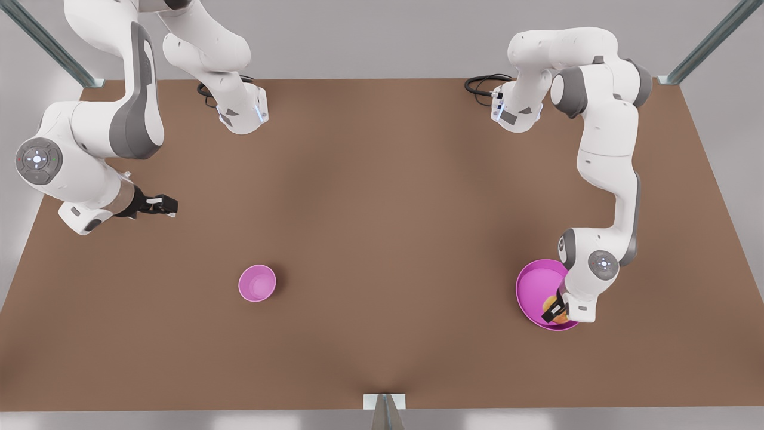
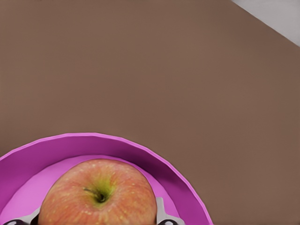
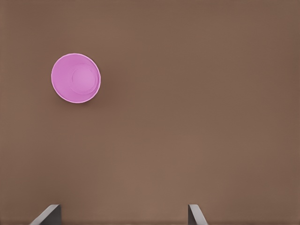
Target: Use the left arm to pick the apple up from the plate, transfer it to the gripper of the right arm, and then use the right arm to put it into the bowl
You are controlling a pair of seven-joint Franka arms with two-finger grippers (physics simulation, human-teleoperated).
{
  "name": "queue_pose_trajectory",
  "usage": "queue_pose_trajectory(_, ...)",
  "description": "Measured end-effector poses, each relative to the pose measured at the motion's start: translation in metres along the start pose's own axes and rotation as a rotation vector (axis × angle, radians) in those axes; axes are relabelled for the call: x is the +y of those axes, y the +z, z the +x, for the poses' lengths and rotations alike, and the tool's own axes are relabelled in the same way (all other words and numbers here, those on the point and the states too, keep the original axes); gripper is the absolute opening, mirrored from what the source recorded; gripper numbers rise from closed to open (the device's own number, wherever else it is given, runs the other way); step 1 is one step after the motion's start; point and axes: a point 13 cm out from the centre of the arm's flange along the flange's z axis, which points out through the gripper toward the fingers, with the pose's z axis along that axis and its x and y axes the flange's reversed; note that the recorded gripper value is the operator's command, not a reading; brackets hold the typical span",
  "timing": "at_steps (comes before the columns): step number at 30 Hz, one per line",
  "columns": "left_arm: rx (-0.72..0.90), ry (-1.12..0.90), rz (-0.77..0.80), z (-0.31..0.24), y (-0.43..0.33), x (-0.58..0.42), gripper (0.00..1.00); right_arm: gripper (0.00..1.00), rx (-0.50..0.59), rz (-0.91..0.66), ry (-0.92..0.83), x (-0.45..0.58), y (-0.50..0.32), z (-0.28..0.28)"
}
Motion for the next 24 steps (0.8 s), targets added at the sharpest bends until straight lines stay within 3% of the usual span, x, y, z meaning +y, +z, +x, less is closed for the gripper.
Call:
queue_pose_trajectory(13,-0.021,-0.007,0.010,-0.010,-0.010,0.001,0.95,1.00,0.001,-0.001,-0.002,0.001,0.002,-0.002)
queue_pose_trajectory(17,-0.012,-0.016,0.045,-0.011,-0.075,-0.027,0.95,1.00,-0.001,-0.003,-0.003,0.002,0.001,-0.002)
queue_pose_trajectory(21,0.102,-0.048,0.141,0.020,-0.140,-0.096,0.95,1.00,0.012,-0.037,-0.013,0.011,0.012,-0.018)
queue_pose_trajectory(24,0.247,-0.016,0.232,0.077,-0.187,-0.173,0.95,1.00,0.052,-0.246,-0.064,0.044,0.052,-0.077)
